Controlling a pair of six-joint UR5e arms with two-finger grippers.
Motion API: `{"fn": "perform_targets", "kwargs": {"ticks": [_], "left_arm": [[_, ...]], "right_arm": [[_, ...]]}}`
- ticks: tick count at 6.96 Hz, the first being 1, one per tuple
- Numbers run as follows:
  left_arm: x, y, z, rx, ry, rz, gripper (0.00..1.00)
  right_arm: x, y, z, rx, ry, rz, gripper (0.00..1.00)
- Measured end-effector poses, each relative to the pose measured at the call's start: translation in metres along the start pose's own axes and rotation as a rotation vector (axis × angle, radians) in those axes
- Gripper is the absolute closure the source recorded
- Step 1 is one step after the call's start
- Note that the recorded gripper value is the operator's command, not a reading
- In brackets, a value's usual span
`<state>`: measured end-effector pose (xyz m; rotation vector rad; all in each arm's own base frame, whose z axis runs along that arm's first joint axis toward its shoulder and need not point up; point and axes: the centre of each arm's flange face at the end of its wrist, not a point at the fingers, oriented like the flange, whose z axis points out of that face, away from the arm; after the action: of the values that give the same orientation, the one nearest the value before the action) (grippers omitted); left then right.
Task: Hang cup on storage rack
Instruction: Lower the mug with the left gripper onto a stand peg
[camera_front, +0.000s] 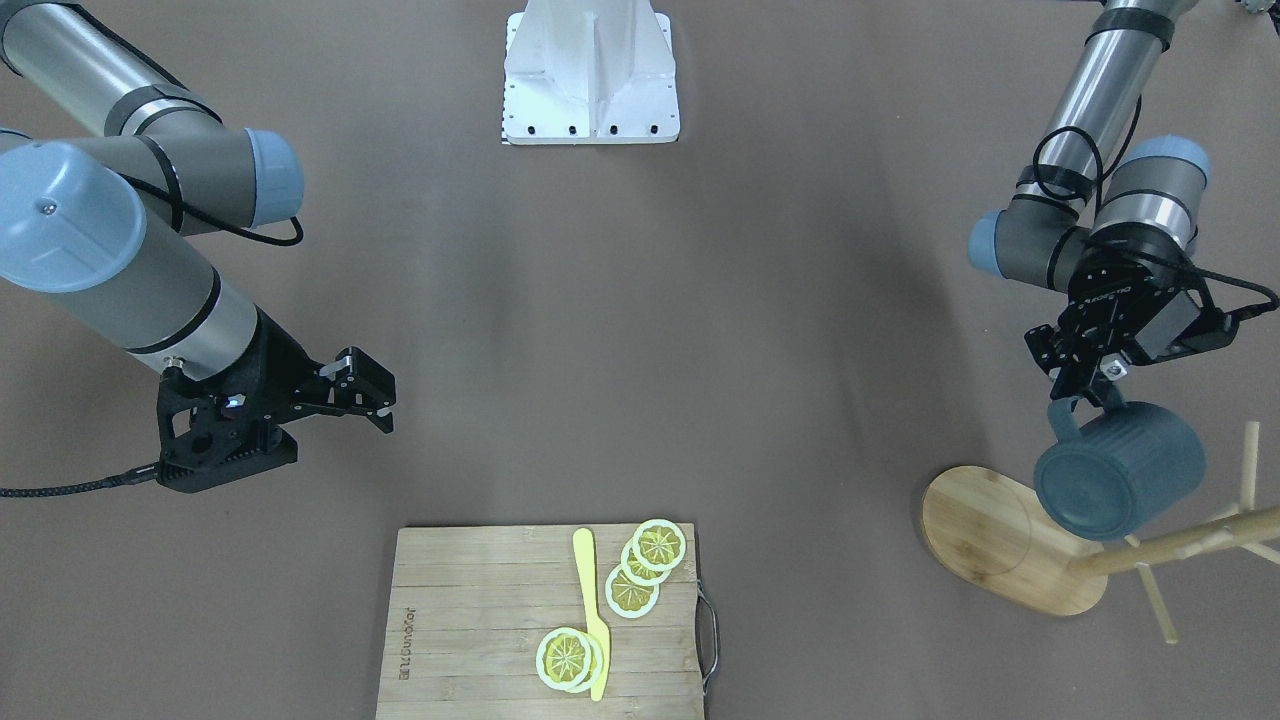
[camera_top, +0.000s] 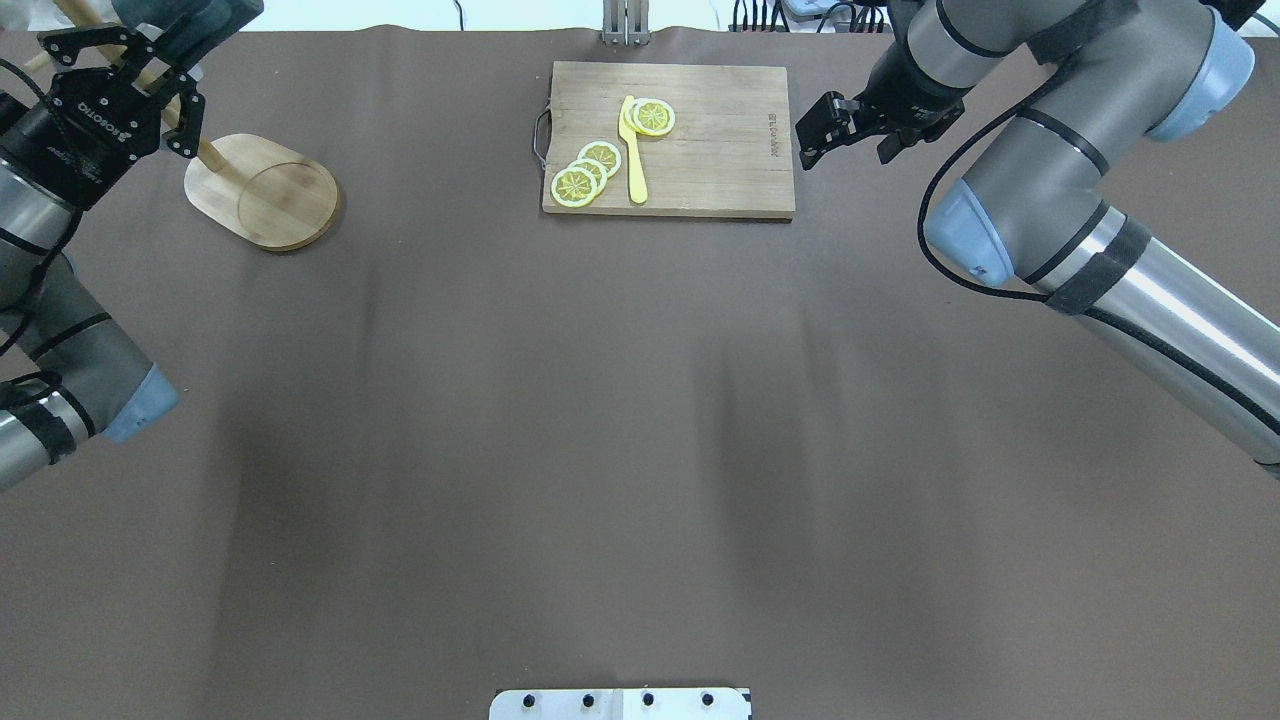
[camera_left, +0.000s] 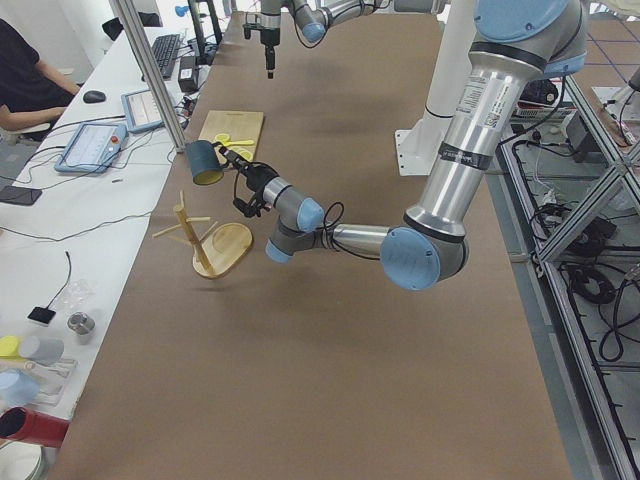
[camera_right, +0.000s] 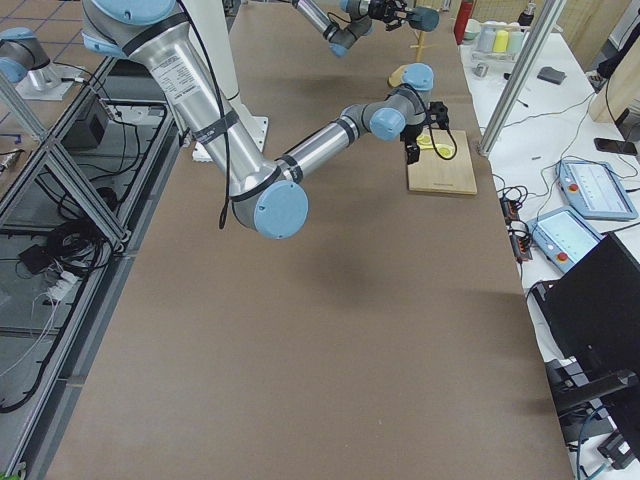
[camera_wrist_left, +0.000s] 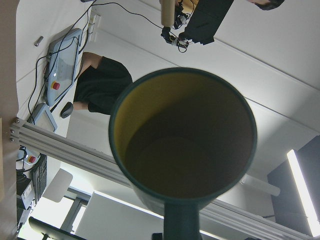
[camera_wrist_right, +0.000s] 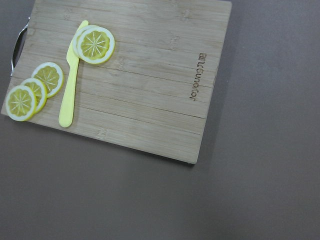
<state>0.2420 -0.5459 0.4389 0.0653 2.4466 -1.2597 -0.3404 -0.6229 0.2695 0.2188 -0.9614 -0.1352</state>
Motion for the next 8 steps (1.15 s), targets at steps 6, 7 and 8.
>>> {"fn": "perform_targets", "kwargs": {"ticks": [6, 7, 8], "left_arm": [[0.001, -0.02, 0.021, 0.059, 0.02, 0.026, 1.0], [0.003, -0.024, 0.025, 0.071, 0.023, 0.031, 1.0], [0.003, -0.026, 0.029, 0.078, 0.022, 0.034, 1.0]], "right_arm": [[0.0, 0.002, 0.003, 0.003, 0.009, -0.003, 0.0], [-0.001, 0.002, 0.003, 0.004, 0.01, -0.004, 0.0], [-0.001, 0.002, 0.003, 0.004, 0.01, -0.004, 0.0]]}}
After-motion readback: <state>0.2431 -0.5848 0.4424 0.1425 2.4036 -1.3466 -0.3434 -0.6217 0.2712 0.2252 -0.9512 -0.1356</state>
